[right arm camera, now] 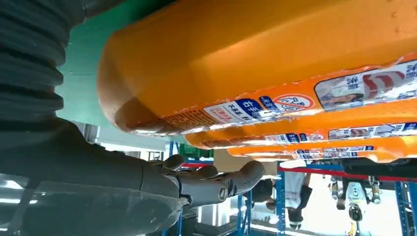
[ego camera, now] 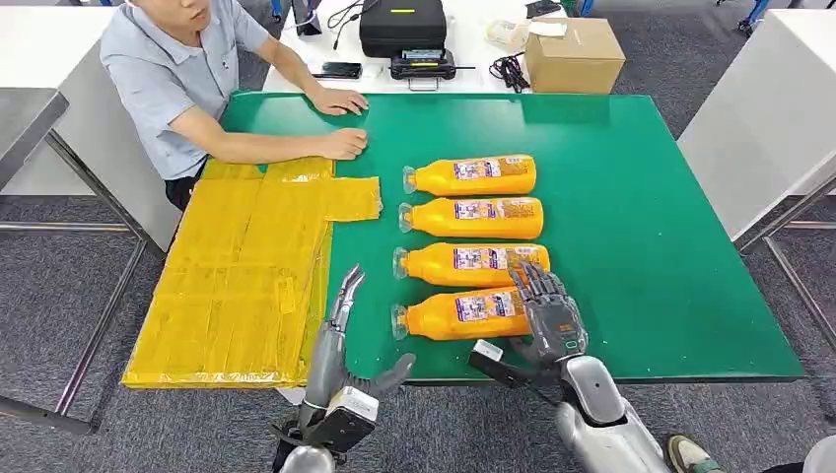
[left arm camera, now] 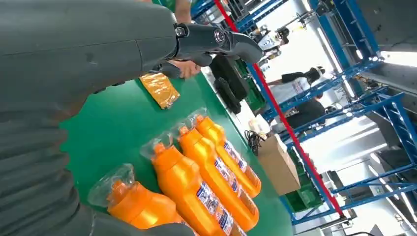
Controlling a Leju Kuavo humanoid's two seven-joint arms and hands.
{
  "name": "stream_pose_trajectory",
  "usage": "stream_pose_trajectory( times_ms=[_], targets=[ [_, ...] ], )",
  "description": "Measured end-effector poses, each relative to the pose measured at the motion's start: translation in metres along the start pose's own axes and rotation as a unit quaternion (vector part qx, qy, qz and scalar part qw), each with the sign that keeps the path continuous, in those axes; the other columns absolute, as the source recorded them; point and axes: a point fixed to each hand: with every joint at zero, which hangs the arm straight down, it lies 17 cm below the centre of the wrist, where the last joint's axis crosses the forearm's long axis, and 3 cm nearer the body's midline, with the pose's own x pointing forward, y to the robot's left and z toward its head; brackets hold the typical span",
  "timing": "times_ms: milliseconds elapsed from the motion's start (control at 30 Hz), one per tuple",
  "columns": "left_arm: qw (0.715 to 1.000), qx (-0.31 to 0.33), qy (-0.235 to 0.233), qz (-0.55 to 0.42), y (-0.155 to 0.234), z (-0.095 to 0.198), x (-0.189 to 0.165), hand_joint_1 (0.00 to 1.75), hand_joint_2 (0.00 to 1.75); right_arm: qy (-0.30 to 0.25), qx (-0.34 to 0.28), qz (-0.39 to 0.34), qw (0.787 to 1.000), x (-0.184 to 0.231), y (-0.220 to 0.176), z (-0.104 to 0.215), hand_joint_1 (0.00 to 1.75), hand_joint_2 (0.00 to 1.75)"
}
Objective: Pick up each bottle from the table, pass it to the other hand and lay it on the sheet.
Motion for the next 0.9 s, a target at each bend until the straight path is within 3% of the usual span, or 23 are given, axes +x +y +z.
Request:
stream_pose_trajectory(
  times_ms=[167, 200, 233, 267, 500, 900],
  targets=[
    [1.0, 0.003, -0.001, 0.002, 0.001, -0.001, 0.0, 0.0, 1.75, -0.009, 0.008, -0.002, 1.0, 0.006, 0.004, 0.0, 0.0, 1.75],
    [1.0, 0.003, -0.002, 0.004, 0.001, -0.001, 0.0, 0.0, 1.75, -0.013, 0.01, -0.002, 1.0, 0.009, 0.005, 0.0, 0.1, 1.75],
    [1.0, 0.004, -0.003, 0.006, 0.001, -0.001, 0.0, 0.0, 1.75, -0.018, 0.011, -0.002, 1.0, 0.013, 0.007, 0.001, 1.4, 1.75],
    [1.0, 0.003, -0.004, 0.006, 0.0, -0.001, 0.0, 0.0, 1.75, -0.023, 0.013, -0.004, 1.0, 0.017, 0.008, 0.001, 1.75, 1.75],
    [1.0, -0.001, -0.007, 0.005, -0.002, -0.002, 0.002, 0.0, 1.75, -0.037, 0.029, -0.052, 0.998, 0.041, 0.019, 0.015, 1.75, 1.75],
    [1.0, -0.001, -0.007, 0.005, -0.002, -0.002, 0.002, 0.0, 1.75, -0.04, 0.031, -0.084, 0.995, 0.043, 0.019, 0.02, 1.75, 1.75]
  ],
)
